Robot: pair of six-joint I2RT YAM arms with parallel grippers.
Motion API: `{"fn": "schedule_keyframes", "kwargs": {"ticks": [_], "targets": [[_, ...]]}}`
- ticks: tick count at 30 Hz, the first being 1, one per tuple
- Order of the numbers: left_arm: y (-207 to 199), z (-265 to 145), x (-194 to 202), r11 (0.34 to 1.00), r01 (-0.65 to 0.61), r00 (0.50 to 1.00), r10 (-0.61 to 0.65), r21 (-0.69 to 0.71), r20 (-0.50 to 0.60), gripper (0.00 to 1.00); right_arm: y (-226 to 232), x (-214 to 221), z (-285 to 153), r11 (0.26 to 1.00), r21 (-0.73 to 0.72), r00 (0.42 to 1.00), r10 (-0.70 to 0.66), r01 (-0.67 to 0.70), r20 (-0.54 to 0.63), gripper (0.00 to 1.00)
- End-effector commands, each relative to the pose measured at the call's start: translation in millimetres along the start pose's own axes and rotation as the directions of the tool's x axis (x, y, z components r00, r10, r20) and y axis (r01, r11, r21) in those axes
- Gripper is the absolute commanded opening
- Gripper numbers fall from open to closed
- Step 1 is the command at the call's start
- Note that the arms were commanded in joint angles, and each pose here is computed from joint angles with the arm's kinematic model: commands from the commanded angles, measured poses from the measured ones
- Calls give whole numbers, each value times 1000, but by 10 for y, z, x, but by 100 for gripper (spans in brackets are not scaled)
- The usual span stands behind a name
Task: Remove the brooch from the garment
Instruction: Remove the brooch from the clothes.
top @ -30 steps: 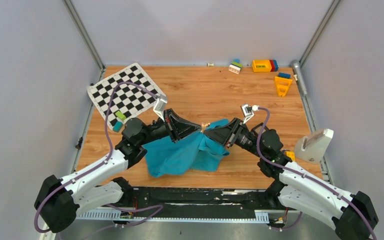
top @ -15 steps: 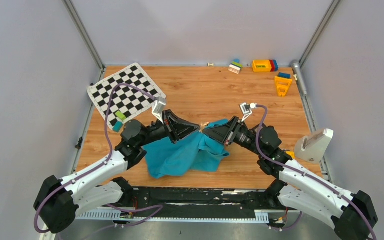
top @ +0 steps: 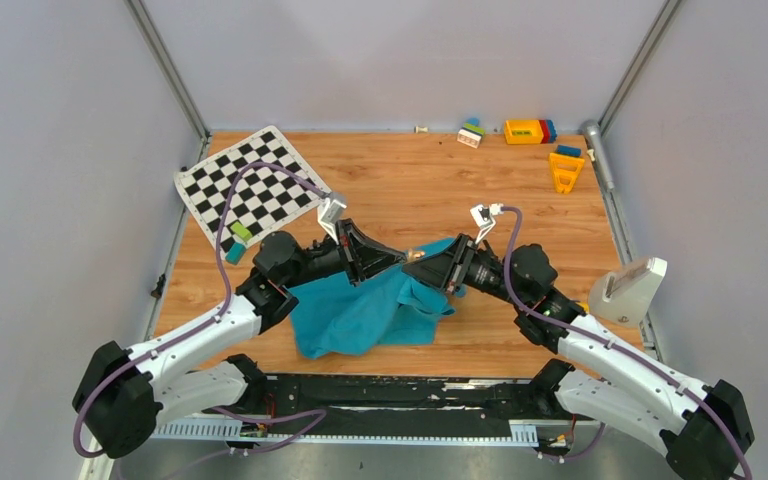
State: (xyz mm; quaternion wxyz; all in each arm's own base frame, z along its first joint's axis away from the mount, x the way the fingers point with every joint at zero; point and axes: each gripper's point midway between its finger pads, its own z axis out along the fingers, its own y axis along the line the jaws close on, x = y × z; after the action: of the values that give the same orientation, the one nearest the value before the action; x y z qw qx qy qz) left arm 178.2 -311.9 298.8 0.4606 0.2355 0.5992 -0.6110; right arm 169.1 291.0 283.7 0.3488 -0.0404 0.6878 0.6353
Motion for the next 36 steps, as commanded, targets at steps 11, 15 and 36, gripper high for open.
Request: {"fn": "schedule_keyframes", "kwargs": {"ticks": [11, 15, 36], "targets": [[132, 7, -24, 990, 38, 999, -39, -134, 0, 0, 307, -136, -170, 991, -89, 992, -88, 96, 88, 68], [18, 28, -89, 994, 87, 995, -84, -67, 53, 0, 368, -182, -261, 987, -141, 986, -56, 78, 154, 58], [210, -136, -49, 972, 12, 1000, -16, -237, -13, 0, 52, -150, -342, 993, -35, 974, -108, 117, 199, 51]]}}
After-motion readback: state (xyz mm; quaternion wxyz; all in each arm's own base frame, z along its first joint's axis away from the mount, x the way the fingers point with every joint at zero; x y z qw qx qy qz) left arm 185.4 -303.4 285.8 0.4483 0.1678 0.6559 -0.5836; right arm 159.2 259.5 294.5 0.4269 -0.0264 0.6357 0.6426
